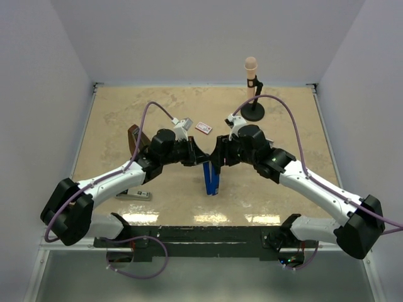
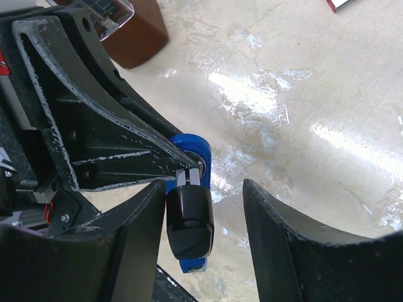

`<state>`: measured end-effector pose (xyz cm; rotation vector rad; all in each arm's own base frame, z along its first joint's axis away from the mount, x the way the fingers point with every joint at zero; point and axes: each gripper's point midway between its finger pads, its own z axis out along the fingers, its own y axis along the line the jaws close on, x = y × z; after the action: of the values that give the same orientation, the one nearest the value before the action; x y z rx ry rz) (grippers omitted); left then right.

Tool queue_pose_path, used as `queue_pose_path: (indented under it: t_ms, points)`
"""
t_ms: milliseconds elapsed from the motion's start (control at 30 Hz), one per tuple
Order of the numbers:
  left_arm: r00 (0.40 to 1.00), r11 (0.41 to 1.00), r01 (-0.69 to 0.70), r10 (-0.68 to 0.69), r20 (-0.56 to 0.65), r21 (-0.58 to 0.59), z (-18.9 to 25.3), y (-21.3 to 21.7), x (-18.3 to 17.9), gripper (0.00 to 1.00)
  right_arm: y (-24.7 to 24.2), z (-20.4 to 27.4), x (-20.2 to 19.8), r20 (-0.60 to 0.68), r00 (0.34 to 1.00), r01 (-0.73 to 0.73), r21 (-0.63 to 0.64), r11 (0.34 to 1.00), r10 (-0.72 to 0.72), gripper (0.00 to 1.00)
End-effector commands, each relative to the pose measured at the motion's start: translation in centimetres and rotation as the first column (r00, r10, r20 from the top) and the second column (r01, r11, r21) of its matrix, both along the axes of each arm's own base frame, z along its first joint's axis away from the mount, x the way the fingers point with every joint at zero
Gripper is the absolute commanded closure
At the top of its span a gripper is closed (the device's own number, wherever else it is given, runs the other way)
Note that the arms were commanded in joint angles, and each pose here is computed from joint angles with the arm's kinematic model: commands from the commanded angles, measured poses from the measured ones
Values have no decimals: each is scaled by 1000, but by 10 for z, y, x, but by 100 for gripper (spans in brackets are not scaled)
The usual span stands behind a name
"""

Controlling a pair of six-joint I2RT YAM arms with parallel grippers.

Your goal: Unload the staples from the stapler

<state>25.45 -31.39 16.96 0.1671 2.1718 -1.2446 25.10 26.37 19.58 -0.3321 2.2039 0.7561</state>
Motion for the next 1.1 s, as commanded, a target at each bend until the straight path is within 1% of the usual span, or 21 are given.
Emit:
queue_pose_path:
  t_ms: [0,100,200,233,300,333,400,467,533,633,667,833,900,1000,1033,1067]
  points:
    - [994,996,11,-2,110,-83,40,-4,4,100,4,15,8,49,999,-20,-2,1000,20,45]
    - [994,996,11,-1,113,-83,41,-4,5,100,8,13,5,37,998,-48,6,999,47,45]
    - [992,997,2,8,122,-76,44,-4,8,100,8,9,3,32,998,-56,-1,998,56,50]
    - [992,998,-5,14,125,-68,45,-3,10,100,7,9,3,35,998,-53,-7,999,53,58]
    - [989,999,-20,26,143,-45,46,-1,14,100,4,5,1,29,998,-55,-25,998,56,66]
    - [987,999,-44,47,151,-25,50,2,19,100,3,6,0,29,998,-57,-25,998,58,72]
    - [980,997,-73,73,185,-8,61,6,30,100,-7,4,1,33,999,-13,-46,999,15,80]
    - [978,994,-112,108,179,15,61,16,40,100,-16,0,0,35,999,13,-73,997,-11,82]
    - [976,992,-130,126,178,10,68,25,47,100,-22,0,-4,38,999,26,-78,997,-23,82]
    - [963,980,-199,196,183,1,77,51,68,100,-31,-9,-14,14,1000,29,-94,995,-28,81]
    - [960,977,-212,210,188,-7,81,57,70,100,-35,-19,-18,-6,1000,30,-108,994,-31,80]
    - [937,962,-271,268,222,-18,98,76,84,100,-44,-40,-35,-55,998,31,-101,994,-37,79]
    - [930,958,-287,285,233,-26,105,78,87,100,-43,-44,-40,-70,997,32,-73,997,-38,76]
    - [929,954,-288,298,218,-78,116,79,89,100,-40,-60,-50,-160,985,68,-22,997,-71,73]
    - [931,951,-292,307,198,-100,119,79,90,100,-28,-57,-56,-186,982,41,54,998,-30,71]
    - [933,951,-288,306,190,-117,122,78,89,100,-28,-69,-64,-217,976,32,74,997,-16,68]
